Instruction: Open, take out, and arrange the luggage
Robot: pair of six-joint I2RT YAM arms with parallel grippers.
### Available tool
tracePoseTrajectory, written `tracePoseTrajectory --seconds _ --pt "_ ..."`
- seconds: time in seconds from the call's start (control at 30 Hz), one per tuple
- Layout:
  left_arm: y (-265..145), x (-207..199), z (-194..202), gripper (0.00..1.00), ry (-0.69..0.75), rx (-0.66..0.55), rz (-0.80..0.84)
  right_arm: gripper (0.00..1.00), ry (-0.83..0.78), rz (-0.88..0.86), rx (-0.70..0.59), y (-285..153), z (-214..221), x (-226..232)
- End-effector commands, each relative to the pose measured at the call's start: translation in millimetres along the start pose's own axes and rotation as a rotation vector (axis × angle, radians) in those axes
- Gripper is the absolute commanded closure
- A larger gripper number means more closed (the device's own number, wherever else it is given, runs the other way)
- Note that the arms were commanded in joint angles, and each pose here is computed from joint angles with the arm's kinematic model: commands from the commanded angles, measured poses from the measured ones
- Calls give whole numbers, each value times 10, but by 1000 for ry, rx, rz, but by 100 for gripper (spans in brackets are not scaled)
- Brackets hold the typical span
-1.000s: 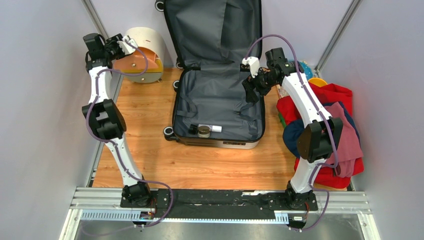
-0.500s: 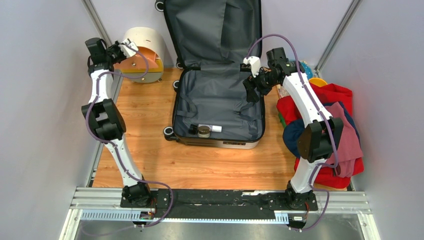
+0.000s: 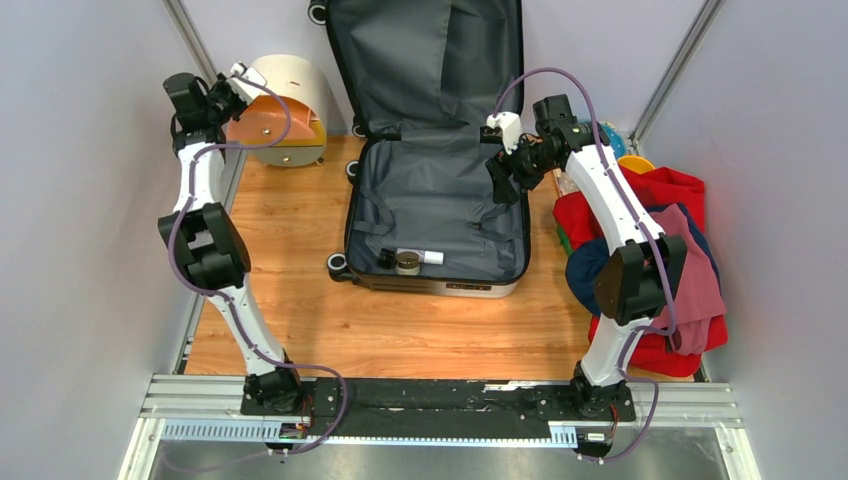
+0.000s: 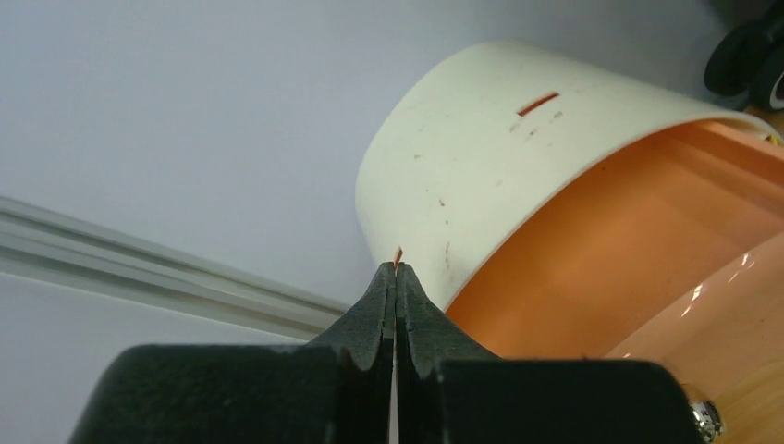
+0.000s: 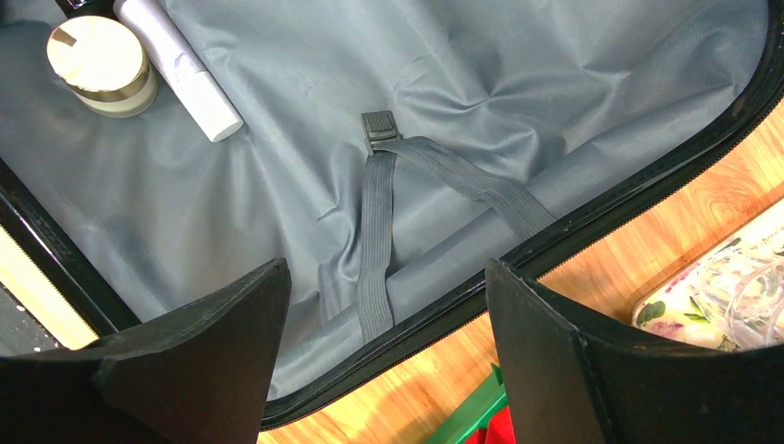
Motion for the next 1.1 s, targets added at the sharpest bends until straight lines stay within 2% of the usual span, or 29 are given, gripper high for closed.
tracePoseTrajectory --seconds 0.0,0.1,0.2,0.23,0.27,0.3,0.33,0.37,0.47,0.53,0.7,0.87,0.97,1.07 --pt "-260 320 -498 100 -61 -95 -97 20 -3 15 -54 -91 -77 2" --pt "-282 330 -527 100 -52 -93 -81 20 1 8 -57 -92 -77 12" --pt "-282 418 -565 82 -144 -71 -122 20 1 4 -58 -83 -80 16" --pt "-288 432 -577 71 -196 -68 -147 20 1 5 -59 -89 -82 18" --pt "-288 409 -601 66 -346 -66 -178 20 1 6 -61 -89 -84 17" --pt "-302 409 -643 63 -415 -73 -177 20 3 7 -62 -91 -83 12" --pt "-293 365 -672 49 -485 -79 -159 20 4 6 -62 -88 -86 17" --pt "-305 285 -692 43 -615 -64 -140 20 4 6 -62 -76 -86 11" --pt "-298 146 -610 43 -866 -8 -197 20 8 8 -65 -81 -104 4" --pt "-303 78 -564 45 -957 31 -201 20 10 10 -66 -79 -110 -1" --pt "-278 -96 -459 46 -1031 89 -124 20 12 12 -64 -86 -110 -7" --pt "-294 -293 -382 52 -1121 160 -45 20 12 9 -61 -83 -106 2" --pt "-353 -384 -376 58 -1128 191 -46 20 12 5 -66 -83 -114 3" --pt "-386 -388 -406 60 -1118 215 -51 20 13 -12 -71 -71 -122 8"
Point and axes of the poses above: each gripper's point midway between its finger pads, its own y axis out along the fingers, its own x axis along the line the jaws close on, z = x × y, the point moved 10 cm from there along -y, back along the fingers, and after that the axes turned 4 degrees about -y, right-handed, at the moved point
